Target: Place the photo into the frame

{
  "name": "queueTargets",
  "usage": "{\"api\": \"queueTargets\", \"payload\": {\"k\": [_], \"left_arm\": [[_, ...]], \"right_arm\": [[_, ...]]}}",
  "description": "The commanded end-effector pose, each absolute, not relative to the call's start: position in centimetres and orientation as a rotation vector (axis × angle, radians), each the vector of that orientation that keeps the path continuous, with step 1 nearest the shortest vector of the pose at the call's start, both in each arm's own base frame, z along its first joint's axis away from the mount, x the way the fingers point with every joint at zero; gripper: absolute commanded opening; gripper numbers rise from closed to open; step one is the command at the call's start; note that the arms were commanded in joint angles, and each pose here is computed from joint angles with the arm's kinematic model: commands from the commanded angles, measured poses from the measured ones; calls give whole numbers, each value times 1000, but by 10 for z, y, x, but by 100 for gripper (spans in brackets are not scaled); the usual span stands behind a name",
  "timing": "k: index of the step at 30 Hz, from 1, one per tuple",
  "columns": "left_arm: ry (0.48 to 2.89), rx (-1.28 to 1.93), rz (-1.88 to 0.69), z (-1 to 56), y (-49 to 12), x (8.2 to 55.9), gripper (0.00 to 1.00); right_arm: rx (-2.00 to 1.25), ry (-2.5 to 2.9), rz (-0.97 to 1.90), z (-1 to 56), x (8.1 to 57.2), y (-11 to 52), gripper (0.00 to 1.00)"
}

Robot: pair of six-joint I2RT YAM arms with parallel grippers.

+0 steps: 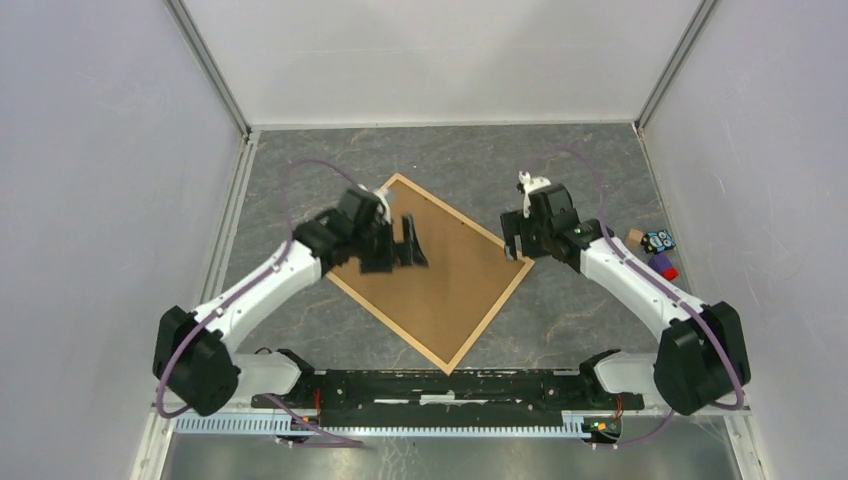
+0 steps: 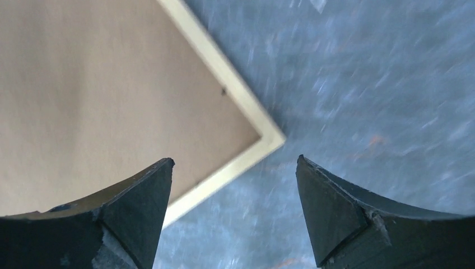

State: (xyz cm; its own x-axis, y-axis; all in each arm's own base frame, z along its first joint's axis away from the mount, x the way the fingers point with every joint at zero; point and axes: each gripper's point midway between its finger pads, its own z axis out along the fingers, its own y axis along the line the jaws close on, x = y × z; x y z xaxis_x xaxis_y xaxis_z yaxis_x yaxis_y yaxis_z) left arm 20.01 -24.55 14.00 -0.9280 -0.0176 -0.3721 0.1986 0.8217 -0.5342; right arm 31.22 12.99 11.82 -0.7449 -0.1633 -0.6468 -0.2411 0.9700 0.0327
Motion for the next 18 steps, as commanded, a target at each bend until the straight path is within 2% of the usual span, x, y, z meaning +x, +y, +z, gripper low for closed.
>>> {"api": "queueTargets", "payload": {"k": [1, 6, 10, 12, 18], "left_arm": [[2588, -140, -568, 148, -177, 286, 100], [2463, -398, -385, 144, -127, 364, 100], [2482, -488, -276, 118, -102, 410, 100], [2530, -527, -304, 99, -95, 427, 100], [2607, -370, -244, 59, -83, 465, 100]], "right_arm": [[-219, 2530, 327, 83, 262, 138, 86], [-61, 2510, 446, 74, 252, 141, 84], [-22, 2523, 525, 63, 247, 147, 83], [-13, 2531, 550, 58, 246, 149, 83], [0, 2540, 575, 44, 245, 149, 83]]}}
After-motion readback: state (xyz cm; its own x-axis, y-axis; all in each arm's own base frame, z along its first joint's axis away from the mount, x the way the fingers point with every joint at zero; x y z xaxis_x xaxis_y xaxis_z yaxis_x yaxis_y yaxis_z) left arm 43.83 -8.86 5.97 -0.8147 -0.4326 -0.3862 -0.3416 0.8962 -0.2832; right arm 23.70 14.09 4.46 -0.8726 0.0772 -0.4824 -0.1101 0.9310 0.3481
